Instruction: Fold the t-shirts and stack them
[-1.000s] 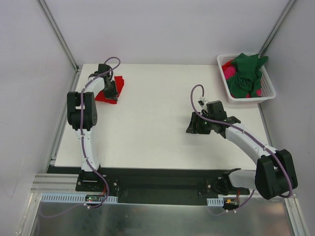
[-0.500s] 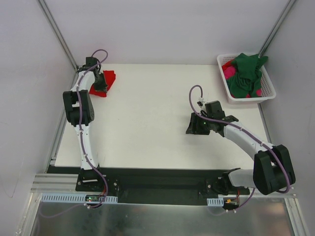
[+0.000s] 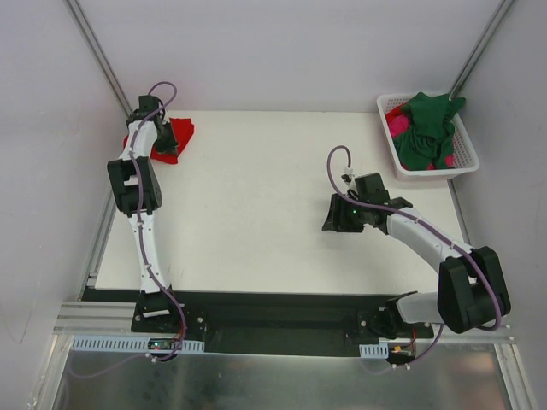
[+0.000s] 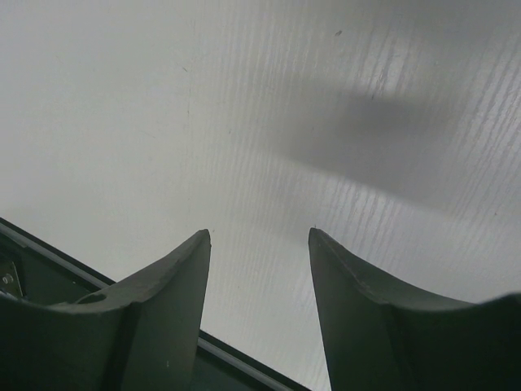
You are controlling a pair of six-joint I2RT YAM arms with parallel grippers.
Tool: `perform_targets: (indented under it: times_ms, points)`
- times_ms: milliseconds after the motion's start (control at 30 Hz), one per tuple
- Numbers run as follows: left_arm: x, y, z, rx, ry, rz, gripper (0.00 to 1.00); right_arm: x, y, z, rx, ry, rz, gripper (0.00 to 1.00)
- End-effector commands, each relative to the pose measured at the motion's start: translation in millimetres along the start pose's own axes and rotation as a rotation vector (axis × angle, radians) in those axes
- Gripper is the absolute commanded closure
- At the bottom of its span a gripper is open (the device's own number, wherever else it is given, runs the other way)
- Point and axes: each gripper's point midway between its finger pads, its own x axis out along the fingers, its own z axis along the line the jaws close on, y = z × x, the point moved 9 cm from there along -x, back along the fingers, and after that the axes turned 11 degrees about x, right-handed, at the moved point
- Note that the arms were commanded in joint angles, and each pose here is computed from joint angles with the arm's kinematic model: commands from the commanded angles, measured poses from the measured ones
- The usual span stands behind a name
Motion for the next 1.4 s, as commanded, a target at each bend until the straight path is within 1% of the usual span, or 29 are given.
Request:
perform_targets:
  times_ms: [0,167,300,467,867,1033,1200,1267,1300,1333,1367]
  points:
    - [-7.2,-5.9,27.8,-0.025,-0.029,-0.015,1.0,-5.7,-12.2,7.0,-0.005,-0.01,-0.027,0.45]
    - [-8.0,-15.5,37.8,-0.037,-0.033,-0.051,1.0,-6.2,-12.2,6.7,-0.002,-0.002,-0.023,0.45]
    - [-5.6,-23.7,36.2,-0.045,-0.008,-0.079,1.0,-7.2,-12.0,6.2,-0.001,0.008,-0.022,0.45]
    - [7.3,-20.5,34.7,-0.054,0.023,-0.067,1.0,-7.3,-12.2,5.7,0.006,0.019,-0.02,0.45]
    - [21.2,-28.2,26.0,-0.053,0.099,-0.108,1.0,-8.8,-11.0,4.0,0.018,0.045,-0.016,0.45]
    - [18.6,-38.3,23.7,-0.041,0.127,-0.161,1.0,-11.5,-9.1,2.9,0.021,0.059,-0.012,0.45]
    - [17.4,-41.0,22.7,-0.037,0.149,-0.179,1.0,-15.4,-9.3,3.4,0.02,0.066,-0.02,0.45]
    - [7.0,-46.0,16.2,-0.024,0.179,-0.202,1.0,-16.6,-9.7,4.1,0.02,0.064,-0.024,0.45]
    - [7.0,-41.8,14.8,-0.021,0.185,-0.191,1.0,-17.1,-9.8,4.9,0.019,0.061,-0.027,0.45]
    - [-10.9,-49.1,9.5,-0.007,0.186,-0.224,1.0,-17.8,-9.7,5.2,0.02,0.06,-0.029,0.45]
    - [-18.5,-55.1,6.0,0.015,0.189,-0.265,1.0,-18.1,-9.8,5.3,0.019,0.059,-0.033,0.45]
